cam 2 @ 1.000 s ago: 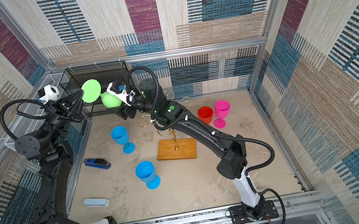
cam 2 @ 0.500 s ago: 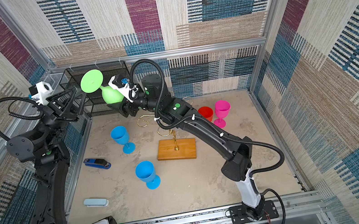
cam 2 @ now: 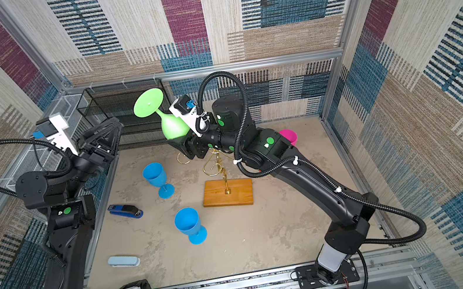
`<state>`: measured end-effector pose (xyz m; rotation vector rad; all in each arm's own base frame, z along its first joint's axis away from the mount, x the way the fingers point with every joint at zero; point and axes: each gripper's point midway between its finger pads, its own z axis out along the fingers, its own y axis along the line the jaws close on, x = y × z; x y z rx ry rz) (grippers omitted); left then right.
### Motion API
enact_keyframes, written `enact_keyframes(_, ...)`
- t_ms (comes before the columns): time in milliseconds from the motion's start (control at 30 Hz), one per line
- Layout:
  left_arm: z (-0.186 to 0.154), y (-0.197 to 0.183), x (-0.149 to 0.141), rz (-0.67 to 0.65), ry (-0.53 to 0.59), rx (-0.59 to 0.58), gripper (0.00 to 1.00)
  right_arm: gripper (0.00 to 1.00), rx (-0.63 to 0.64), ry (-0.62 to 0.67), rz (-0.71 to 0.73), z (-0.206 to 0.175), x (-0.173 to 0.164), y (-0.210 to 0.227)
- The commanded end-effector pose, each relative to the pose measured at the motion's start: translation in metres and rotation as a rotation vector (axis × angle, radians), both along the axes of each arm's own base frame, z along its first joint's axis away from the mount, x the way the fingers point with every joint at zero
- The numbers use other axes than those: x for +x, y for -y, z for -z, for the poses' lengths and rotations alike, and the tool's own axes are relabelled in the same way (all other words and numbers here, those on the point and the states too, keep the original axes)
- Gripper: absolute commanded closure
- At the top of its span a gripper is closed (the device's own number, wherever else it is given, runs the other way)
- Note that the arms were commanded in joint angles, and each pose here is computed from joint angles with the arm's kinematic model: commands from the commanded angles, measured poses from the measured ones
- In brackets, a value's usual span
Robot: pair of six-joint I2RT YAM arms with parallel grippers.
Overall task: Take the wine glass off the wine glass rack
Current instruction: Pass the wine glass.
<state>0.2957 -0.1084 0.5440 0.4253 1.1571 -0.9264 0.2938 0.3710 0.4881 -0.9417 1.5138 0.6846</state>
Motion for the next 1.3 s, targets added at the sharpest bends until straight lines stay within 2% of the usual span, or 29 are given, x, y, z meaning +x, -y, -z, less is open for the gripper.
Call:
enact_keyframes(0, 0.011, 0.018, -0.003, -0.174, 0.404, 0.328, 0.52, 0.5, -0.03, -0.057, 0.026, 0.008, -0.007, 0.013)
enact_keyframes(67, 0.013, 0.024, -0.008, -0.224, 0.557, 0.386, 0.52, 0.51, -0.039, -0.076, 0.027, 0.01, -0.011, 0.016)
enact_keyframes(133, 0.014, 0.028, -0.011, -0.232, 0.654, 0.412, 0.51, 0.51, -0.051, -0.091, 0.022, 0.015, -0.014, 0.018)
enact_keyframes(400, 0.013, 0.036, -0.007, -0.239, 0.822, 0.487, 0.52, 0.53, -0.106, -0.168, 0.009, 0.04, -0.015, 0.015)
enact_keyframes(1000, 0.029, 0.056, -0.014, -0.181, 0.897, 0.581, 0.54, 0.56, -0.15, -0.254, -0.056, 0.067, -0.01, -0.01)
enact_keyframes(1133, 0.028, 0.057, -0.015, -0.2, 0.907, 0.582, 0.57, 0.57, -0.155, -0.27, -0.061, 0.07, -0.01, -0.012)
enact_keyframes(1267, 0.025, 0.057, -0.018, -0.207, 0.92, 0.585, 0.65, 0.57, -0.156, -0.278, -0.068, 0.071, -0.011, -0.013)
